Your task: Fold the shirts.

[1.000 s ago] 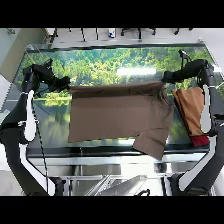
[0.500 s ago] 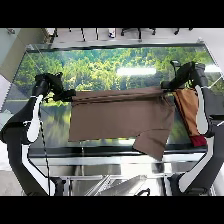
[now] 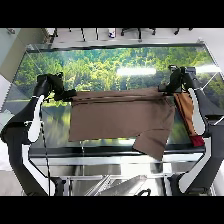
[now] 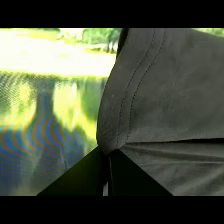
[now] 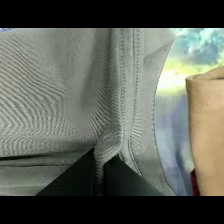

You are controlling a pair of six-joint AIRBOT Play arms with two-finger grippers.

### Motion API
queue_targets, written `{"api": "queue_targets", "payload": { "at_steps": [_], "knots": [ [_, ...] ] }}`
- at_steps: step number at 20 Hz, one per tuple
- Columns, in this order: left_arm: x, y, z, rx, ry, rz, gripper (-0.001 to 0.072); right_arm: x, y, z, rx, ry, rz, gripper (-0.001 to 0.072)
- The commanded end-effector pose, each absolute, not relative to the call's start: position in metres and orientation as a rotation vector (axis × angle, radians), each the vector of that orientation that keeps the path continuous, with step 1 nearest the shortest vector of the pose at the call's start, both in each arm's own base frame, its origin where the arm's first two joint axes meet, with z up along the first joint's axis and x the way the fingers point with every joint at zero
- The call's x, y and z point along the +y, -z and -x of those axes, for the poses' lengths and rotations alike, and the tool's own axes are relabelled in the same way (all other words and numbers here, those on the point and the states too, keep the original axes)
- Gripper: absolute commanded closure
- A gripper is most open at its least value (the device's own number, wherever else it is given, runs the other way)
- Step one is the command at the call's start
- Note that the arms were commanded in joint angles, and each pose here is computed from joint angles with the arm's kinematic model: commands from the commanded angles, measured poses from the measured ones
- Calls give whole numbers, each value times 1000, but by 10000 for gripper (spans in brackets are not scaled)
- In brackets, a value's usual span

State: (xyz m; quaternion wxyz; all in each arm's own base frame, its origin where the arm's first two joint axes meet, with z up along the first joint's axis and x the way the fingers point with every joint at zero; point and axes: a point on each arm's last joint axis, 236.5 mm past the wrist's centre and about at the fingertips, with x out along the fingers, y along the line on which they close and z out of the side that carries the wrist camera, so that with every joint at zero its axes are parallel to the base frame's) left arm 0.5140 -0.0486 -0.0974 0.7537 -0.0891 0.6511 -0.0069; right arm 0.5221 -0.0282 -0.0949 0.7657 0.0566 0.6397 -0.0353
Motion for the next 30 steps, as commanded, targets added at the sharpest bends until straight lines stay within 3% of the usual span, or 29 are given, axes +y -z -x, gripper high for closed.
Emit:
{"api": "queue_targets", "payload": {
  "at_steps": [1,2,3,4,5,6,11,14,19,22,24,26,30],
  "knots": [
    [-57,97,-514,1417,31,191,687,-25,86,-523,1375,111,-175,389],
    [-67,93,-515,1416,52,206,686,-26,75,-525,1357,116,-181,302],
    [-73,89,-517,1407,66,219,685,-27,64,-527,1337,117,-183,303],
    [-81,82,-520,1398,85,228,503,-28,49,-528,1317,121,-189,303],
    [-86,73,-522,1391,100,233,141,-30,33,-529,1296,122,-190,303],
    [-91,64,-522,1393,114,228,0,-32,14,-529,1274,123,-191,302],
    [-54,-8,-489,1515,85,198,1,-61,-77,-490,1222,130,-178,304],
    [-20,-28,-456,1542,34,245,0,-82,-96,-453,1234,125,-250,353],
    [-18,30,-360,1685,102,386,2,-85,-38,-363,1349,66,-574,349],
    [-44,72,-323,1708,196,534,2,-86,5,-307,1396,108,-739,340],
    [-48,97,-301,1761,193,549,2,-75,31,-275,1446,103,-815,332],
    [-51,114,-285,1804,187,562,1,-61,56,-251,1507,94,-851,194],
    [-74,118,-294,1749,249,631,2,-36,95,-230,1544,94,-891,201]
  ]
}}
